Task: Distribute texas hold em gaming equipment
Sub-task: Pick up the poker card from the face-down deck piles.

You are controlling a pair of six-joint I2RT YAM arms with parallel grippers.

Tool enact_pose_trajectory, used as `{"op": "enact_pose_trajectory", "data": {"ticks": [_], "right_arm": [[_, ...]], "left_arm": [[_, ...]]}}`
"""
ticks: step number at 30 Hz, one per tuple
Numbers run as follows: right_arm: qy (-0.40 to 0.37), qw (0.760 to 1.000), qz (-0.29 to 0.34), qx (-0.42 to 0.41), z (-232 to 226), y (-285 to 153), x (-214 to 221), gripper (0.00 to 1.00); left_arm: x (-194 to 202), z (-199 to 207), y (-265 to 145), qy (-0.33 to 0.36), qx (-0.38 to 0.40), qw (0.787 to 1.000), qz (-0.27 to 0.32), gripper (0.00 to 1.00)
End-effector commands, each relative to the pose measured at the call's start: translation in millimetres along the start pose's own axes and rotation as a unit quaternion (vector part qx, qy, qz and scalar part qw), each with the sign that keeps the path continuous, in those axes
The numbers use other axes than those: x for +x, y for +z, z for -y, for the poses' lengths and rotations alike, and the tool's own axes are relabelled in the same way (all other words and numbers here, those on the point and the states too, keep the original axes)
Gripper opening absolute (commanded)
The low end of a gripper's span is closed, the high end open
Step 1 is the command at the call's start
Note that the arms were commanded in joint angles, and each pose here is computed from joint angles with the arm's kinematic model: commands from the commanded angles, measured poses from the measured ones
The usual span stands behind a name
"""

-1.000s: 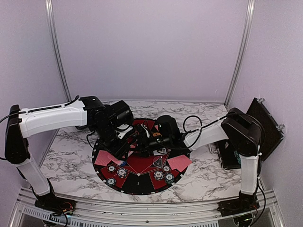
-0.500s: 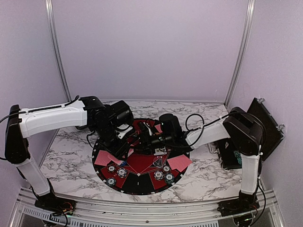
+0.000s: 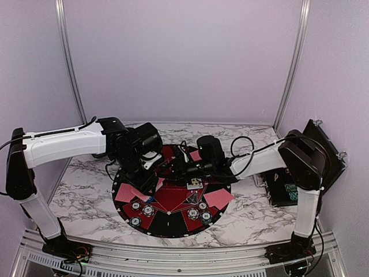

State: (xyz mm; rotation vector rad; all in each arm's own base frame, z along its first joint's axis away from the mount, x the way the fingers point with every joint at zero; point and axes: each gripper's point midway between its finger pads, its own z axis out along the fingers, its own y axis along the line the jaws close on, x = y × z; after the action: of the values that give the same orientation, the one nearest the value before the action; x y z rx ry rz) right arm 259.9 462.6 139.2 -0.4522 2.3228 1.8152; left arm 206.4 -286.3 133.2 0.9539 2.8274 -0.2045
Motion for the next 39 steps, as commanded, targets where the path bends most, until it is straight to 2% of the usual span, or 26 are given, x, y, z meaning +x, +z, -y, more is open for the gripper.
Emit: {"op": "enact_pose_trajectory", "data": {"ticks": [1,6,15,39], "right_arm": [[-0.018,0.999,0.024,-0.011,-23,-15,-13,0.51],[-0.016,0.999,0.028,-0.009,-25,-22,-12,0.50],[-0.010,1.000,0.014,-0.016,-29,-21,-1,0.37],[-0.009,1.000,-0.001,-0.029,-38,-13,12,0.23]], "left_arm": [[-1,2,-10,0.005,0.004,1.000,0.006,0.52],[-2,3,-10,0.006,0.004,1.000,0.006,0.52],[-3,3,-10,0.007,0.005,1.000,0.006,0.52],[-4,4,-7,0.007,0.006,1.000,0.002,0.52]]}}
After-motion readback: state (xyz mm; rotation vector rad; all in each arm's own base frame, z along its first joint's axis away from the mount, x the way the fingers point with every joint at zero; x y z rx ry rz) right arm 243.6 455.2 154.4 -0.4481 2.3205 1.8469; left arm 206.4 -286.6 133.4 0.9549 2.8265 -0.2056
